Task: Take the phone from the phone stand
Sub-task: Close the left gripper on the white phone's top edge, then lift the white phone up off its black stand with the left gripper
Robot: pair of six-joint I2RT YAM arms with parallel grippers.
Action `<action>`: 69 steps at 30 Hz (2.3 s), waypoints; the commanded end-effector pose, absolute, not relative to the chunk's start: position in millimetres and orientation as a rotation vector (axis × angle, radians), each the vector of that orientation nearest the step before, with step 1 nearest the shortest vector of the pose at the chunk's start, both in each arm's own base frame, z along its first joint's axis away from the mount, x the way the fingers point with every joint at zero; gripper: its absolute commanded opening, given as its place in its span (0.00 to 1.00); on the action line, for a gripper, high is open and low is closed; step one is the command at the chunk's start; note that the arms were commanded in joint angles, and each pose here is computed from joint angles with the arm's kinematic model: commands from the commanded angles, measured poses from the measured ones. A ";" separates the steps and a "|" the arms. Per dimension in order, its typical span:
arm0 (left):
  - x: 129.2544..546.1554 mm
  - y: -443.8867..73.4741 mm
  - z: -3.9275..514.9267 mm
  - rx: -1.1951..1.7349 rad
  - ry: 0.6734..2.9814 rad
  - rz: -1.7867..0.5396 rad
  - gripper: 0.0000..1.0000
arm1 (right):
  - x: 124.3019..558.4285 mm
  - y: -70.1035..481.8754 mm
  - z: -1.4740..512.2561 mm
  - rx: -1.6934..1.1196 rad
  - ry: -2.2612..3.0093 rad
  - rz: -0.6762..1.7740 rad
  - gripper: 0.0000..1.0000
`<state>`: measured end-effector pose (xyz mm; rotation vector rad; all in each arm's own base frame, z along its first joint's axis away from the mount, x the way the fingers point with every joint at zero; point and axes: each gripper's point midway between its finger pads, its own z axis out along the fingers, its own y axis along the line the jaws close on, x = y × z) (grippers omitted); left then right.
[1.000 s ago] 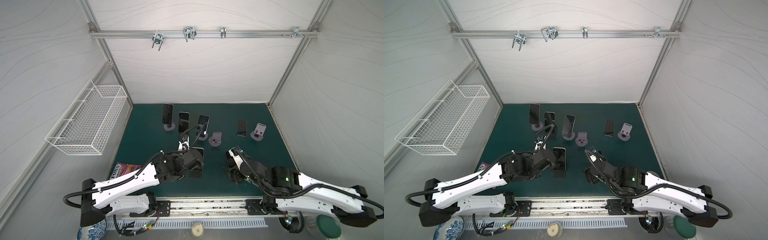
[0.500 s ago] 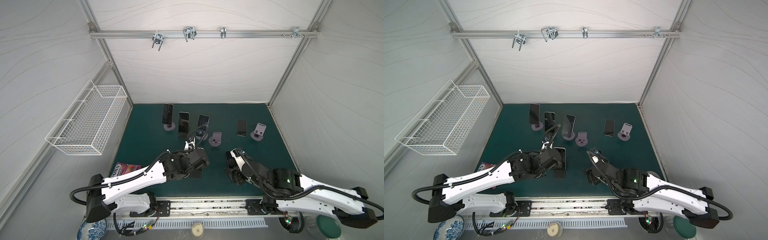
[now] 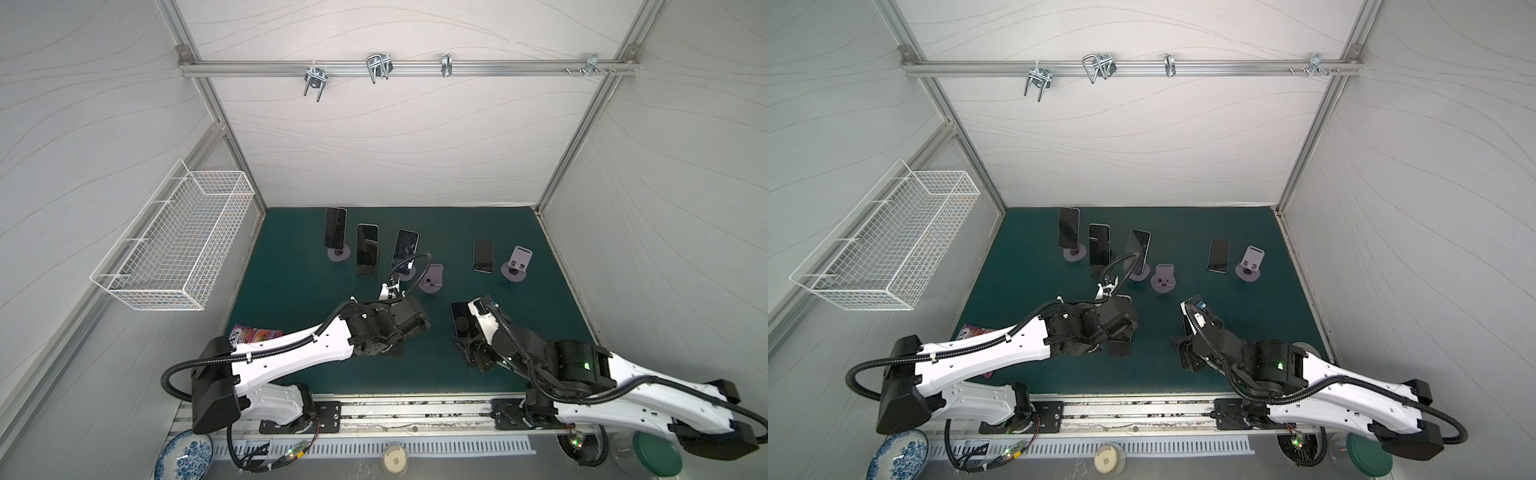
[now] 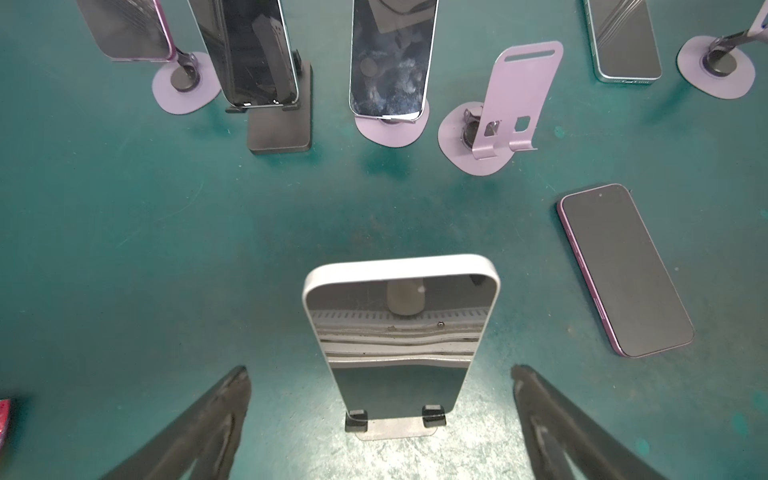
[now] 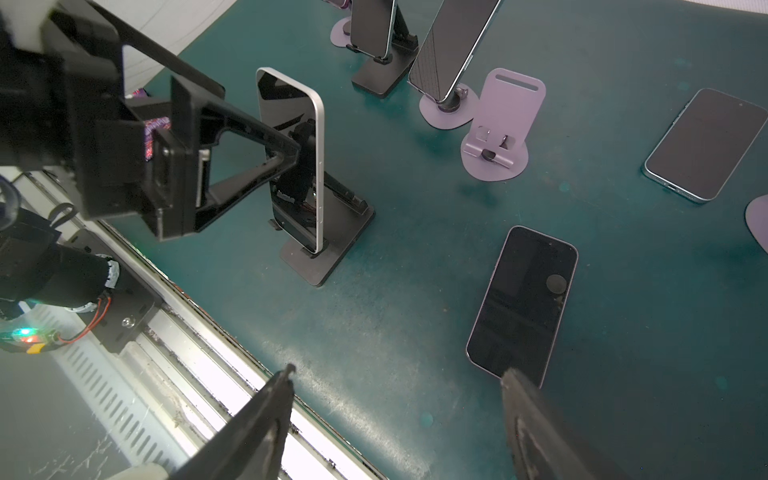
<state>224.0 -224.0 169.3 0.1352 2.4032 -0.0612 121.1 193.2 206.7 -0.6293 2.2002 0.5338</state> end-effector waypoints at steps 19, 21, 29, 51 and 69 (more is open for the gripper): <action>251.6 -246.0 172.5 0.125 2.410 -0.061 0.99 | 118.0 175.6 200.3 -0.568 2.244 0.526 0.79; 253.2 -244.7 172.1 0.125 2.409 -0.051 0.99 | 118.0 175.7 200.7 -0.567 2.243 0.527 0.79; 256.4 -243.4 168.0 0.137 2.414 -0.030 0.96 | 119.2 182.2 197.9 -0.559 2.242 0.539 0.79; 264.3 -254.3 156.0 0.168 2.432 -0.015 0.87 | 117.7 182.0 190.8 -0.588 2.255 0.518 0.79; 266.2 -253.4 148.2 0.155 2.440 0.008 0.83 | 115.8 172.0 184.1 -0.573 2.265 0.515 0.79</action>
